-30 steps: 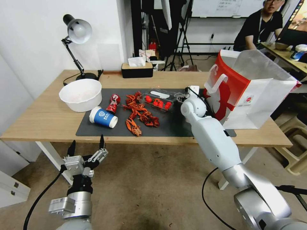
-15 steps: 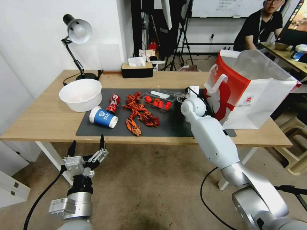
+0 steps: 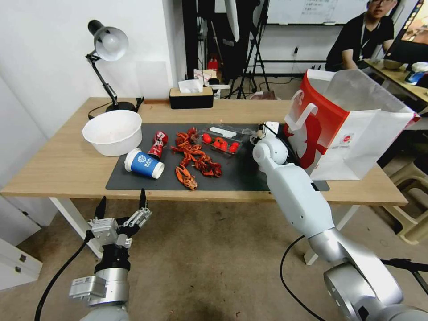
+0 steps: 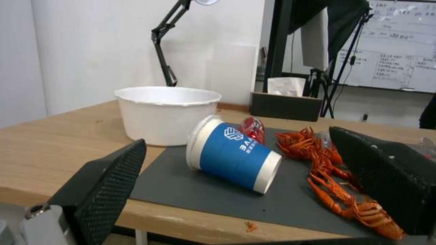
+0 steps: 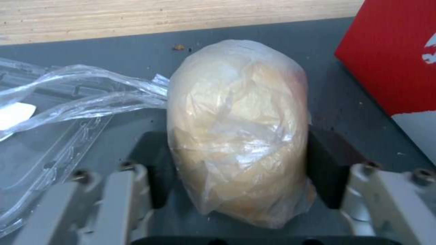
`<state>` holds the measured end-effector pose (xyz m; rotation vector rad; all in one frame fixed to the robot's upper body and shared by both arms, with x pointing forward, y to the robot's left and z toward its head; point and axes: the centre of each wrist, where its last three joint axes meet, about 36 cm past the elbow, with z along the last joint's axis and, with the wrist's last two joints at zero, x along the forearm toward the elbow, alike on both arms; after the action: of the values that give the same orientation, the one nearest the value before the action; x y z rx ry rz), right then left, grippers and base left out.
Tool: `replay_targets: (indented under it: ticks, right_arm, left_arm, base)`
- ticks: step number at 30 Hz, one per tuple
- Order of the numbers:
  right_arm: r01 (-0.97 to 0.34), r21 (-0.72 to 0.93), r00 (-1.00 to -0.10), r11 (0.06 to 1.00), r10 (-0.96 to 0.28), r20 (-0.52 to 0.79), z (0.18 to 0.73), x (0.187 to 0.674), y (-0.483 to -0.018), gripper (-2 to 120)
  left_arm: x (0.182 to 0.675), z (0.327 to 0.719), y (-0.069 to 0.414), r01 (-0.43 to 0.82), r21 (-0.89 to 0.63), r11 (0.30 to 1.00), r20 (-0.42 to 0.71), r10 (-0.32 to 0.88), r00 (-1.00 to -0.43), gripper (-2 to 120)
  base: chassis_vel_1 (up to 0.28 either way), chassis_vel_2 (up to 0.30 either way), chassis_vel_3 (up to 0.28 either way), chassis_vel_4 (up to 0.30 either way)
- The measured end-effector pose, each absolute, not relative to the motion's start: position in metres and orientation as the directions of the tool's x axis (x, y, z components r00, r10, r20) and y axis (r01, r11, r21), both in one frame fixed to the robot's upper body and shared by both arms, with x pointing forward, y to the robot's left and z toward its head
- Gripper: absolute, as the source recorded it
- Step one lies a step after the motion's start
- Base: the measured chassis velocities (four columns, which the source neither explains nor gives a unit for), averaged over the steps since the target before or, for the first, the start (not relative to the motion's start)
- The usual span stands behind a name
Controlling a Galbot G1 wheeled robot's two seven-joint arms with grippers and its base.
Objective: Pick up the trash from the table and place it into the takeout bag.
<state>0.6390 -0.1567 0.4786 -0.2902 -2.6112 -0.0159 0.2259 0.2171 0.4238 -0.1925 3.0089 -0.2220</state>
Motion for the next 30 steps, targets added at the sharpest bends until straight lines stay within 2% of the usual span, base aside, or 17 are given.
replay_targets:
  ticks: [2,3,7,8,14,30]
  right_arm:
    - [0.208,-0.043,-0.848,0.977,0.202,0.490,0.479,0.639,-0.157,54]
    - [0.209,-0.043,-0.848,0.977,0.203,0.489,0.479,0.639,-0.156,45]
    - [0.209,-0.043,-0.849,0.977,0.204,0.488,0.479,0.639,-0.156,36]
    - [0.209,-0.044,-0.849,0.977,0.204,0.487,0.479,0.638,-0.156,27]
    - [0.215,-0.047,-0.852,0.975,0.211,0.479,0.481,0.636,-0.155,10]
    - [0.226,-0.113,-0.877,0.967,0.253,0.408,0.496,0.595,-0.177,7]
  left_arm:
    - [0.226,0.424,0.217,-0.118,-0.153,0.981,-0.108,-0.135,-0.985,100]
    - [0.226,0.424,0.217,-0.117,-0.153,0.981,-0.108,-0.135,-0.985,100]
    - [0.226,0.423,0.217,-0.117,-0.153,0.981,-0.107,-0.134,-0.985,100]
    - [0.226,0.423,0.217,-0.117,-0.153,0.981,-0.107,-0.134,-0.985,100]
    - [0.227,0.423,0.217,-0.117,-0.154,0.981,-0.107,-0.134,-0.985,100]
    - [0.226,0.431,0.216,-0.116,-0.164,0.980,-0.125,-0.137,-0.983,100]
  base:
    - [0.000,0.000,0.000,0.000]
    - [0.000,0.000,0.000,0.000]
    - [0.000,0.000,0.000,0.000]
    - [0.000,0.000,0.000,0.000]
    - [0.000,0.000,0.000,0.000]
    - [0.000,0.000,0.000,0.000]
